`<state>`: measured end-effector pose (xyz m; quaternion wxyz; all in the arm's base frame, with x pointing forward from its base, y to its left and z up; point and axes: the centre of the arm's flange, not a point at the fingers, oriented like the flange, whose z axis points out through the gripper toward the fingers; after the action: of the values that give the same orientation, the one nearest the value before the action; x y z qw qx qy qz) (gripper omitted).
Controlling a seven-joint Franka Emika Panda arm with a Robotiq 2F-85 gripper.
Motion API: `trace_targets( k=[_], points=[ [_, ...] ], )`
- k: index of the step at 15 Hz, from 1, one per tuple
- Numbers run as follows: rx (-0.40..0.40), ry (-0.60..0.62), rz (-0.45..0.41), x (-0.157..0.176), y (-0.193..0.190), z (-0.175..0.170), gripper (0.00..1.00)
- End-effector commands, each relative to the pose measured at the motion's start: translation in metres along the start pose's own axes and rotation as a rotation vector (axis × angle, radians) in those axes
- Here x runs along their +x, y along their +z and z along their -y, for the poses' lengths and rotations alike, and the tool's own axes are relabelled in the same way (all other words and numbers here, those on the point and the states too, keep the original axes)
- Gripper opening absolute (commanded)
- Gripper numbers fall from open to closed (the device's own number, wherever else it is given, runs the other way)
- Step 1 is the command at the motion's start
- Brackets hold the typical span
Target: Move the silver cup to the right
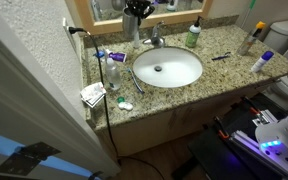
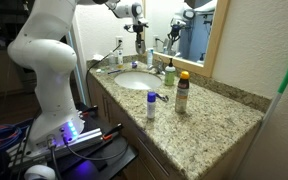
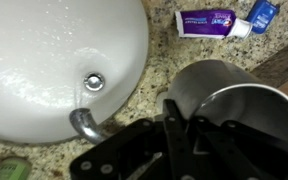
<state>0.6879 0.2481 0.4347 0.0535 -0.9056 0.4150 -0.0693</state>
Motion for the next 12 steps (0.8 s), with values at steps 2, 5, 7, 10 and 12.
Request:
trace_targets(
  k=[2, 5, 7, 10, 12],
  points=[
    [-0.050, 0.091, -0.095, 0.003, -0.111, -0.060, 0.02],
    [0.070, 0.288, -0.098, 0.023, -0.174, -0.102, 0.02],
    [0.129, 0.389, -0.085, 0.037, -0.207, -0.135, 0.02],
    [0.123, 0.399, -0.087, 0.050, -0.222, -0.120, 0.07],
    [0.137, 0.424, -0.080, 0.052, -0.234, -0.140, 0.07]
  ],
)
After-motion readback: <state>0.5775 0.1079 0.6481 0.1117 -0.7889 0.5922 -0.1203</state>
